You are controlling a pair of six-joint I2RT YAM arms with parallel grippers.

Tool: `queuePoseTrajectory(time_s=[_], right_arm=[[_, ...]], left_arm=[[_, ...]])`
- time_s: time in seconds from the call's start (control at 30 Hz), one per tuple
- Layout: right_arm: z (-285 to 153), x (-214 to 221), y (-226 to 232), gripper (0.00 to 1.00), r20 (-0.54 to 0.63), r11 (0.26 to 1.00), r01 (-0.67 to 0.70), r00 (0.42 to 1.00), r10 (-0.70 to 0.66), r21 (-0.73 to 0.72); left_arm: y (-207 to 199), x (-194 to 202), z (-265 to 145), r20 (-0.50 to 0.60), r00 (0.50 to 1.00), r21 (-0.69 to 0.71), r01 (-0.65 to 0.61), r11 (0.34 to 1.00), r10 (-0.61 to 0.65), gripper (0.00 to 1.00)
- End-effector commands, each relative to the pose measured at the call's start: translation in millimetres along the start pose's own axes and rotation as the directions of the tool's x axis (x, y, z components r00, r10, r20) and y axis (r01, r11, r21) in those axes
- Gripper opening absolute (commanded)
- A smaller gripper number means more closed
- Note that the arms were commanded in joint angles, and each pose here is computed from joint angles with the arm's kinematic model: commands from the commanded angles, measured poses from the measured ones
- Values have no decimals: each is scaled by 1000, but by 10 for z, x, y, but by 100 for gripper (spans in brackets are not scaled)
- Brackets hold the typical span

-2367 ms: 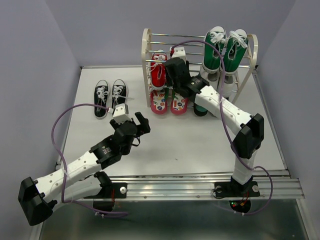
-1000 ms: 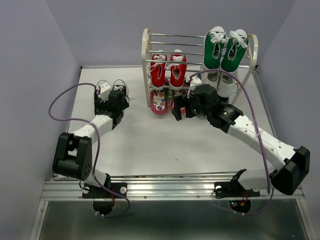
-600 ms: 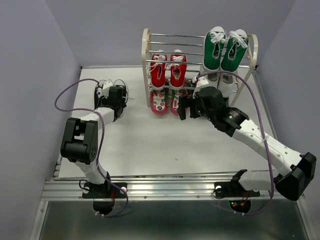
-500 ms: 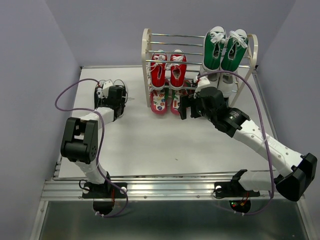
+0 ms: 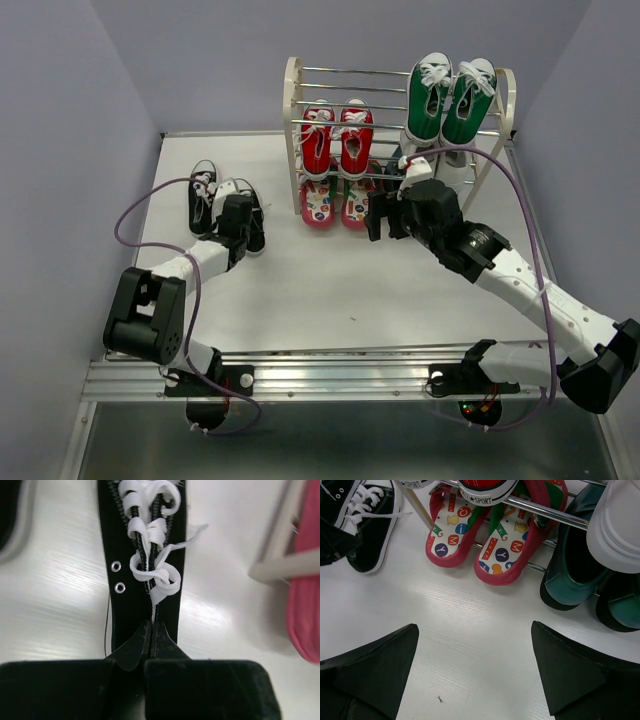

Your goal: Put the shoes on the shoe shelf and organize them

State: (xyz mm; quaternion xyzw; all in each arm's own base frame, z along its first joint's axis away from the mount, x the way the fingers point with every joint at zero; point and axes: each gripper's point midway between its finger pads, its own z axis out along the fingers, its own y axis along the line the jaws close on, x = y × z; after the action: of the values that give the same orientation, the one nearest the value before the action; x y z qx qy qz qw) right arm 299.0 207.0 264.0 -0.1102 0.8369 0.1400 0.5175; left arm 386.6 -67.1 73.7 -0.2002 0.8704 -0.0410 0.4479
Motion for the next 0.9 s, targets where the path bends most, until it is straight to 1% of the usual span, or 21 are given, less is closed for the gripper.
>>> queuePoseTrajectory(time_s=[0.0,0.03,0.07,0.1,0.13,0.17,0.2,0.27,0.3,0.33,0.37,0.4,0.43,0.5,0.53,0.57,0.6,0.67,0.7,0.8,0.87], right_arm=[[-18,-69,49,100,33,999,-16,999,17,-38],[-15,-42,71,100,25,999,-14,1000,15,-51],[-2,-14,83,100,17,998,-14,1000,15,-57],[9,28,94,100,6,998,-12,1000,12,-65],[19,91,129,100,-13,996,-11,1000,10,-86],[31,138,153,100,-26,995,-11,1000,9,-100],[42,223,210,100,-53,991,-10,999,3,-135],[69,328,265,100,-87,986,-15,996,1,-165],[93,420,341,100,-120,978,-15,993,-10,-207],[116,513,364,100,-147,975,-18,989,-15,-221],[134,569,382,100,-164,973,-22,986,-17,-229],[154,614,399,100,-179,971,-23,984,-20,-237],[169,712,482,100,-209,963,-23,977,-35,-269],[192,798,538,100,-223,958,-17,974,-49,-285],[197,842,695,100,-215,941,-23,975,-53,-338],[197,842,697,100,-215,941,-23,975,-53,-339],[196,855,805,100,-214,929,-29,975,-55,-370],[217,929,900,100,-227,923,-30,972,-63,-384],[242,939,934,100,-223,928,-22,973,-66,-371],[330,1178,1249,100,-228,920,67,959,-165,-387],[410,1250,1334,100,-234,921,86,954,-186,-381]], left_arm=[[-436,317,-355,-59,996,154,75,985,-67,0],[-538,364,-453,-67,995,188,87,978,-76,0],[-599,592,-557,-116,991,197,85,977,-62,0],[-657,699,-628,-156,979,197,158,967,-128,0],[-711,737,-722,-171,972,216,194,957,-159,0],[-779,871,-828,-203,965,232,214,949,-168,0],[-793,940,-918,-231,947,229,276,933,-224,0],[-768,1037,-1018,-248,934,199,310,930,-258,0],[-852,1070,-1143,-259,932,226,313,923,-253,0],[-833,1095,-1186,-259,926,200,328,923,-274,1],[-878,1088,-1240,-255,925,209,336,919,-280,5],[-947,1126,-1349,-266,930,227,314,922,-252,14],[-930,1134,-1392,-269,933,220,299,929,-237,30],[-974,1063,-1452,-259,940,229,282,932,-221,52],[-844,925,-1461,-198,958,179,242,954,-206,79],[-885,878,-1479,-194,958,188,249,950,-212,79],[-865,805,-1502,-172,961,183,247,951,-217,89],[-806,649,-1537,-121,970,158,228,961,-210,97],[-775,578,-1564,-100,971,148,231,962,-218,99],[-527,338,-1597,-12,972,58,236,970,-236,99],[-416,134,-1597,63,964,27,256,966,-257,99]])
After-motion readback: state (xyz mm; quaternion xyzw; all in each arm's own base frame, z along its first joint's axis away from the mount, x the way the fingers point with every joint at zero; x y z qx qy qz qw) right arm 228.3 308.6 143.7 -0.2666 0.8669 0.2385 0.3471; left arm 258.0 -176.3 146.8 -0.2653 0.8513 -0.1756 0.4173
